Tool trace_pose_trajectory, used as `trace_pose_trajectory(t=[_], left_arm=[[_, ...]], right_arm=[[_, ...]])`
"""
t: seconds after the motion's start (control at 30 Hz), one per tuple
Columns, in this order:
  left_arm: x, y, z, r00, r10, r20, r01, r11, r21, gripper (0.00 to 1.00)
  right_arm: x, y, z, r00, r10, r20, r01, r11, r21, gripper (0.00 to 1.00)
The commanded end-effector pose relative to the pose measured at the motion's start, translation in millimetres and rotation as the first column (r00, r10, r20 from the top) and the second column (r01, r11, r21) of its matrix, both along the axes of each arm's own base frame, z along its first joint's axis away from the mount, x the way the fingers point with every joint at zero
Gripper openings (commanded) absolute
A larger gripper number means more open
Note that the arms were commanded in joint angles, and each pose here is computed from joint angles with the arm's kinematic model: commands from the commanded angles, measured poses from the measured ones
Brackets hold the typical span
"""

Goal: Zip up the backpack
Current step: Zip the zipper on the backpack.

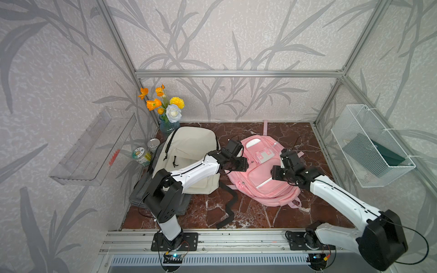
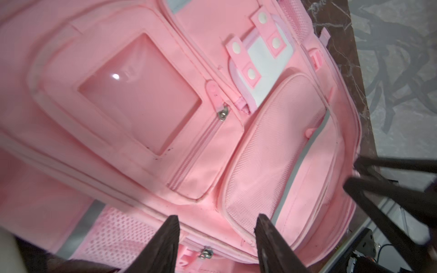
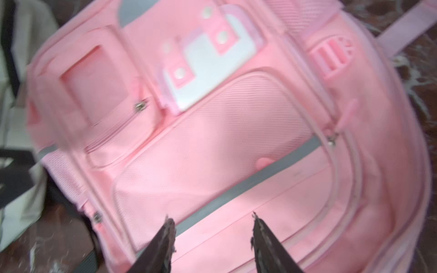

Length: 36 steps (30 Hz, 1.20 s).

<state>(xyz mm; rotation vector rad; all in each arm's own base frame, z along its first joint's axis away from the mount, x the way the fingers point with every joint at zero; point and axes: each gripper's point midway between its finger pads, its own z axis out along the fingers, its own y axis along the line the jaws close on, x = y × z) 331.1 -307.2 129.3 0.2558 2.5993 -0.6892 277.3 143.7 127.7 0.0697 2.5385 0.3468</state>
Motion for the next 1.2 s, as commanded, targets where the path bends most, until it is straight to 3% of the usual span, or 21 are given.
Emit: trace_pose_trajectory(t=[0.0,0.23,0.37,0.53,0.67,0.83,1.0,1.17], left_arm=[[5.6,18.6,-2.0,1.000,0.019,0.018,-0.020,0.998,0.060,0.53],[15.5,10.1,-27.4,0.999,-0.026,-0.031,0.028,0.996,0.087,0.51],[14.7,2.9,-56.3,0.995,-0.035,-0.091,0.045,0.993,0.110,0.49],[-9.0,-20.0,-71.2,0.987,-0.090,-0.131,0.105,0.988,0.111,0.47],[-36.1,-45.0,-76.1,0.978,-0.137,-0.157,0.151,0.985,0.082,0.47],[-56.2,-69.2,-65.3,0.969,-0.181,-0.169,0.184,0.983,0.006,0.46],[-46.4,-62.2,-29.3,0.983,-0.161,-0.088,0.161,0.987,-0.007,0.48],[-37.8,-45.0,-13.8,0.989,-0.133,-0.068,0.135,0.991,0.022,0.49]], right_arm=[[-31.9,11.1,-16.2,0.998,0.021,-0.066,-0.021,1.000,-0.010,0.54],[-60.2,67.1,-59.0,0.972,0.128,-0.196,-0.106,0.987,0.122,0.53],[-48.1,25.9,-87.4,0.968,-0.017,-0.252,0.005,0.999,-0.049,0.53],[-11.8,-44.5,-100.2,0.944,-0.207,-0.257,0.192,0.978,-0.082,0.53],[16.8,-87.4,-97.9,0.925,-0.286,-0.249,0.268,0.958,-0.103,0.54],[29.0,-92.7,-62.4,0.950,-0.255,-0.179,0.241,0.966,-0.095,0.54],[-4.4,-46.9,-14.1,0.992,-0.101,-0.072,0.096,0.993,-0.067,0.53],[-57.1,-1.4,-20.6,0.996,-0.010,-0.094,0.008,1.000,-0.024,0.48]])
